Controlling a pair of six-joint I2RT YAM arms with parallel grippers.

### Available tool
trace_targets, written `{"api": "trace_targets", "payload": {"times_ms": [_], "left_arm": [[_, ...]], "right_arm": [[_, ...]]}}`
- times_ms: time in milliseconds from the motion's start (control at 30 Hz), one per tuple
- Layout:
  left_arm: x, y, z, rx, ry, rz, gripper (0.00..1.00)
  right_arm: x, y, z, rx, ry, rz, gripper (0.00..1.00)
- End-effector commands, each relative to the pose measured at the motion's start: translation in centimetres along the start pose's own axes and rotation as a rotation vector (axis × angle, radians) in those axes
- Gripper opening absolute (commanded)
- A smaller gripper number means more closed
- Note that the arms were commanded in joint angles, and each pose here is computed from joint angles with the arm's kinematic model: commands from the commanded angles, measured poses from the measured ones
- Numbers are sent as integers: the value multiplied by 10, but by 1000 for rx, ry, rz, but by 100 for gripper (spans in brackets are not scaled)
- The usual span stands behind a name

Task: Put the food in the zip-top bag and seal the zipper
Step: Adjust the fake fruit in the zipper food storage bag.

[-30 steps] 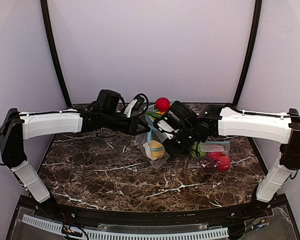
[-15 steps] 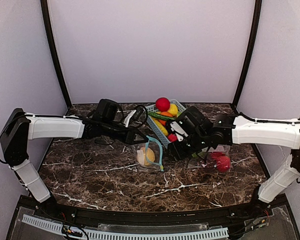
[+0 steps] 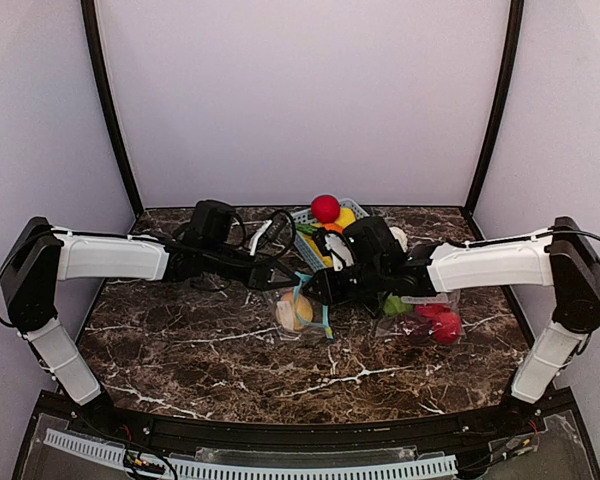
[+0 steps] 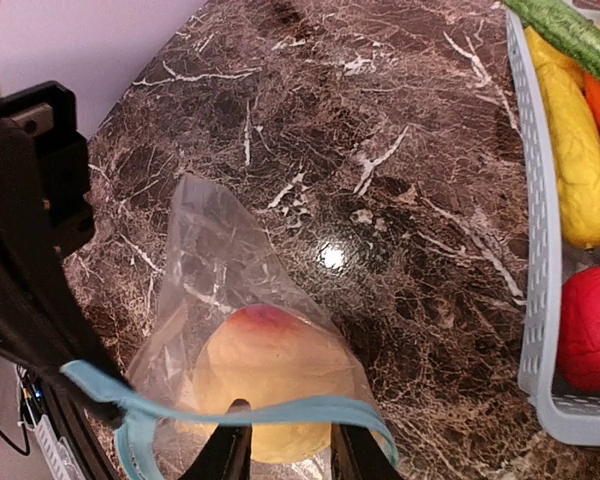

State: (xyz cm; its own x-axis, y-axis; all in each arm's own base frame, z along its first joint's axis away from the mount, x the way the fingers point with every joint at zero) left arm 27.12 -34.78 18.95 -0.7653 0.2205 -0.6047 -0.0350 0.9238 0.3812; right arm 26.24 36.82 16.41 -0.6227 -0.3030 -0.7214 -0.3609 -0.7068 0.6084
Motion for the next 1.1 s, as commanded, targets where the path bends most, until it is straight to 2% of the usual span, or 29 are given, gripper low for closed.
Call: {"api": "trace_targets", "payload": {"times_ms": [0,467,600,833,1067], "left_arm": [[1,0,-7,45,-12,-3,1],[-1,-1,-9,71,1,-10,1],[-4,0,-12,82,0,-25,1],[-12,3,-18,102,-5,-63,1],[-20,15,-15,73,-5,-89,1]], "right_arm": [[-5,-20,6,-80,-16,-70,26],[9,-49,27,-265,31,-41,34],[24,-64,30,-268,40,20,34],[34,-71,30,-276,26,46,34],[26,-57,30,-248,34,26,36]]}}
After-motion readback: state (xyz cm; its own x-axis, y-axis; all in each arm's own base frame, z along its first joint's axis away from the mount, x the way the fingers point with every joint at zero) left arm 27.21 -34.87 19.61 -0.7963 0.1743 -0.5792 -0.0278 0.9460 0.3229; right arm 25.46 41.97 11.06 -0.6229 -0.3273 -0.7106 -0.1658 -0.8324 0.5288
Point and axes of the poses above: each gripper's point midway between its finger pads, its own y axis back along the fingers, its own z axis along the line the jaws close on, x = y × z, the point moved 3 cm from there along y, back along the fingers, and after that the axes turned 7 degrees about y, right-handed, at the moved point
